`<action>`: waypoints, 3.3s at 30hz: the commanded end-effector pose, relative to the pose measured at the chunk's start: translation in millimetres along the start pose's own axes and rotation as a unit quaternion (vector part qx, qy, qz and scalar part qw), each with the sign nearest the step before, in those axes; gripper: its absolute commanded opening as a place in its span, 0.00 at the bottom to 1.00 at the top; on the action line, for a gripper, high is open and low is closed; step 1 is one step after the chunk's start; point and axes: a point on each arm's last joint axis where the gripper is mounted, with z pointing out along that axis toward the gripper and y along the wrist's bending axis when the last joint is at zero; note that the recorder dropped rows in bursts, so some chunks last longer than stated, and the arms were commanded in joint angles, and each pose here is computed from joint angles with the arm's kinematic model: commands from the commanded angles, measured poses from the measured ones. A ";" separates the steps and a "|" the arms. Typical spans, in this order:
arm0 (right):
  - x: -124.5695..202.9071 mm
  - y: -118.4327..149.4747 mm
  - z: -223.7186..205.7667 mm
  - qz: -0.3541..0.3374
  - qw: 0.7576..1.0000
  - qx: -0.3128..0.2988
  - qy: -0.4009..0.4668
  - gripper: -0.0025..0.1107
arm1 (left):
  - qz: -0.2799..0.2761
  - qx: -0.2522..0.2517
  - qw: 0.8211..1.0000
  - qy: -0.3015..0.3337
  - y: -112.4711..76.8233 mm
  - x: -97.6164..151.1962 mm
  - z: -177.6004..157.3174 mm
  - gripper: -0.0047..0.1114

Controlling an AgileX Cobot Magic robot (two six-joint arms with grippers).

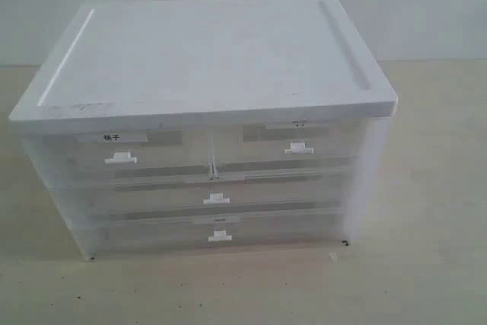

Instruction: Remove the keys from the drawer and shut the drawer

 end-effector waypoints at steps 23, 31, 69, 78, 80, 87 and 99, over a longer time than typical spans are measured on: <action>-73.6 3.3 -38.1 0.170 0.874 -0.106 -0.443 0.02 | -0.305 0.124 0.912 -0.246 -7.1 -47.1 -13.9 0.08; -108.8 6.1 -51.6 0.223 0.868 -0.169 -0.410 0.02 | -0.193 0.298 0.907 -0.226 -37.7 -91.3 -28.7 0.08; -169.5 -26.0 103.1 -0.105 0.988 0.110 0.028 0.02 | -0.097 0.422 0.900 0.052 -69.7 -0.2 83.7 0.08; -182.1 21.7 93.4 -0.340 0.930 -0.016 0.139 0.02 | -0.089 0.414 0.904 0.063 -68.7 2.5 84.7 0.08; -183.0 37.9 79.1 -0.401 0.905 -0.093 0.111 0.02 | -0.087 0.410 0.905 0.069 -68.3 3.8 85.2 0.08; -169.5 65.1 41.9 -0.459 0.853 -0.242 0.053 0.28 | -0.086 0.409 0.906 0.071 -68.1 4.0 85.3 0.08; -91.7 132.4 46.4 -0.571 0.742 -0.352 0.007 0.33 | -0.088 0.412 0.905 0.066 -68.5 3.1 84.9 0.08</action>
